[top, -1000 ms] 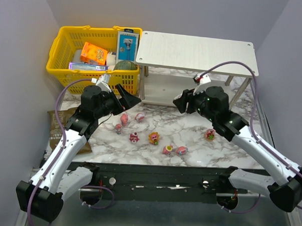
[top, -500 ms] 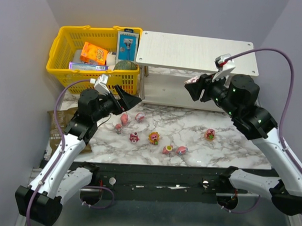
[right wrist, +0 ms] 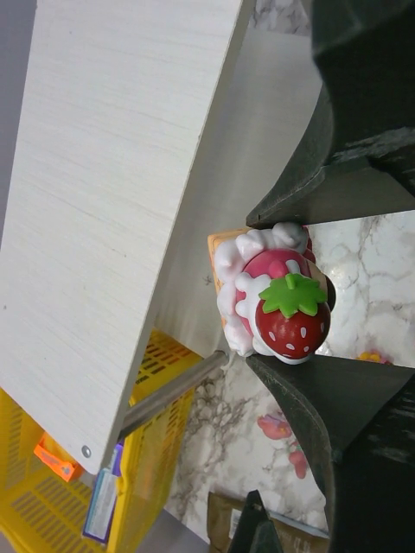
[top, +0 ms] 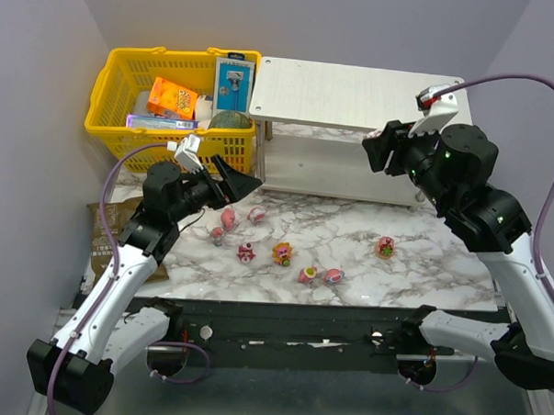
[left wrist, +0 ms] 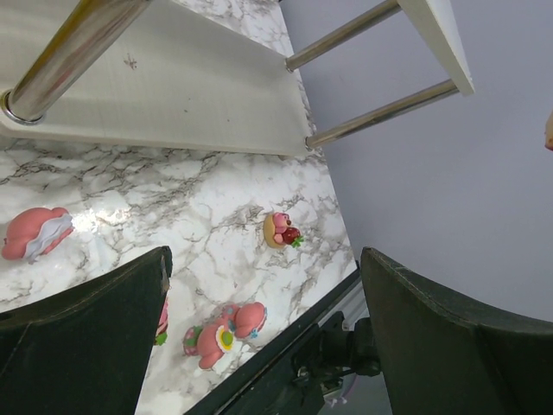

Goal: Place and organize the plastic toys onto the shelf

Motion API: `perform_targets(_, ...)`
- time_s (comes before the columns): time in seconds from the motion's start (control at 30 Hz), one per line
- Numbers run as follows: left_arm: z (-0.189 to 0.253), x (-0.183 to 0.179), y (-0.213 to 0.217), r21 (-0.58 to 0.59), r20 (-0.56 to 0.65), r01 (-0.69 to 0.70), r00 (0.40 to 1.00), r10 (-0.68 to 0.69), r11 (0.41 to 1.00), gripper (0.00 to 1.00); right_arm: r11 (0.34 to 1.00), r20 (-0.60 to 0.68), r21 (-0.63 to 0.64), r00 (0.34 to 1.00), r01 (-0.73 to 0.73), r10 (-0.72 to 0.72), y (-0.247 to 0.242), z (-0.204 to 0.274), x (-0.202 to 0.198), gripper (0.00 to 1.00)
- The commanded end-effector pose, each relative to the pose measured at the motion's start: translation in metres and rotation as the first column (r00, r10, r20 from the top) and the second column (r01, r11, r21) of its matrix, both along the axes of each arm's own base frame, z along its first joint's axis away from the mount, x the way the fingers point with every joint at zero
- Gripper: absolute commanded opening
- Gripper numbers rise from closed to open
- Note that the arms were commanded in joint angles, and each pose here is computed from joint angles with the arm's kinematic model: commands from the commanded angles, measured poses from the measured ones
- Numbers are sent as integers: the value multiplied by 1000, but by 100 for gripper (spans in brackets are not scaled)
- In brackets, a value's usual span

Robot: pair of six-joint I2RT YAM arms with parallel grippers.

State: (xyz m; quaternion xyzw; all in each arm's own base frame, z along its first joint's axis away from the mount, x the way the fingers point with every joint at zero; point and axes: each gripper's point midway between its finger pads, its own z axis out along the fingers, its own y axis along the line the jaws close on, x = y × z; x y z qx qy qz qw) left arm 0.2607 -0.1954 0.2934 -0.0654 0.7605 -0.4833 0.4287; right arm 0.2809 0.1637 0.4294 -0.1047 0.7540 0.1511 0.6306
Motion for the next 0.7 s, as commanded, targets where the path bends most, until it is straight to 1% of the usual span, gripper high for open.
perform_targets(0.0,-1,2,0,25,-23,-6,1000,6,1000,99,992,16,-32,992,124,-124,-21,20,7,30)
perform_targets(0.1,-2,1,-2,15,-32,7,999,-7,1000,99,977,12,-46,978,207,-207,-36,27,10,30)
perform_targets(0.23,1,1,-4,1,-9,23,1000,-23,1000,99,958,-25,-57,959,281,-283,-50,22,24,30)
perform_targets(0.27,1,1,-5,-1,-8,28,1000,-28,1000,99,950,-47,-48,949,310,-312,-60,19,28,30)
perform_targets(0.37,0,1,-6,0,-7,36,999,-36,999,99,938,-95,-22,934,345,-346,-78,13,42,30)
perform_targets(0.53,7,-2,-6,-3,25,40,999,-40,999,99,919,-143,-55,908,390,-394,-97,0,59,30)
perform_targets(0.67,10,-3,-4,-5,44,36,998,-36,999,99,890,-178,-52,873,453,-454,-119,-9,69,30)
